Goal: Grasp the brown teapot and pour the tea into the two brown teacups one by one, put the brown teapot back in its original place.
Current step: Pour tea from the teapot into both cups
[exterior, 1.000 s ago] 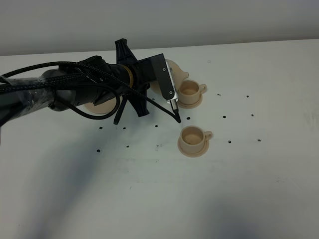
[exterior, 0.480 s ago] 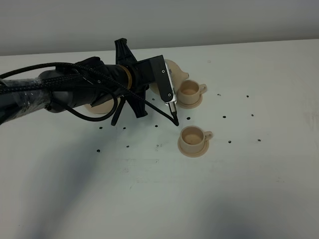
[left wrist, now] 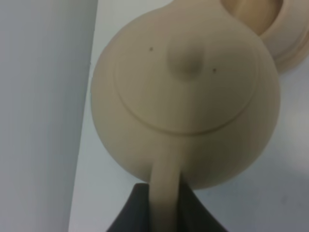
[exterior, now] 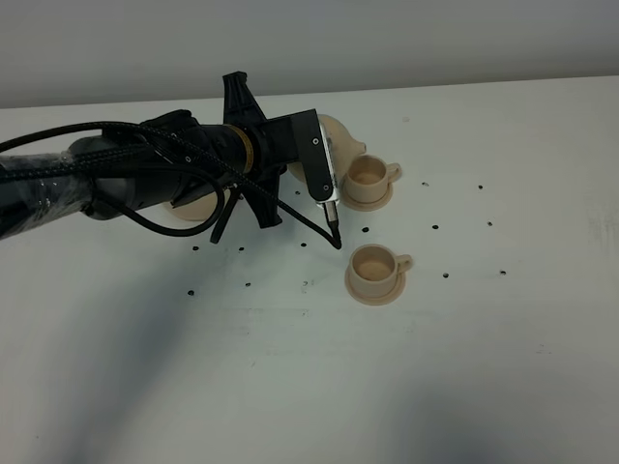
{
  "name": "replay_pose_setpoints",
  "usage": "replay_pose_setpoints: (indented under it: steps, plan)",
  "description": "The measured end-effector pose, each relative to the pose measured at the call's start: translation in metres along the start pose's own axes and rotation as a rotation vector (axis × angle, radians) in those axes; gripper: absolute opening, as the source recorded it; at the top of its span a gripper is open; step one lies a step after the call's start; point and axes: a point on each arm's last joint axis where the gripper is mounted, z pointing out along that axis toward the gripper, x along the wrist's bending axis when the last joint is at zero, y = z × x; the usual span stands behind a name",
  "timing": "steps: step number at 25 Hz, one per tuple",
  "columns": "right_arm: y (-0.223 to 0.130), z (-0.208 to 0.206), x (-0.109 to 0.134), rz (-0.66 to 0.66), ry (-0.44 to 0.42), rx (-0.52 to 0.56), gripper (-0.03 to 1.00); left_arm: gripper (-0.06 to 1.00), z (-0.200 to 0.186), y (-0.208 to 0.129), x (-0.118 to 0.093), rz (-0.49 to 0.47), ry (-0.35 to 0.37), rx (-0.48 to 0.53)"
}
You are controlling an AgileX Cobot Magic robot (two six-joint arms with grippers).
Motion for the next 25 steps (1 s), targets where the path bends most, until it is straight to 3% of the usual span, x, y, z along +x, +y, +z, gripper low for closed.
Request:
replay_pose_setpoints:
  steps: [25]
  plan:
    - [0.0,0.0,0.0,0.0,0.0,0.0,0.31,0.08,0.0003,-0.0004,-0.0013,0.104,0.001,-0.003]
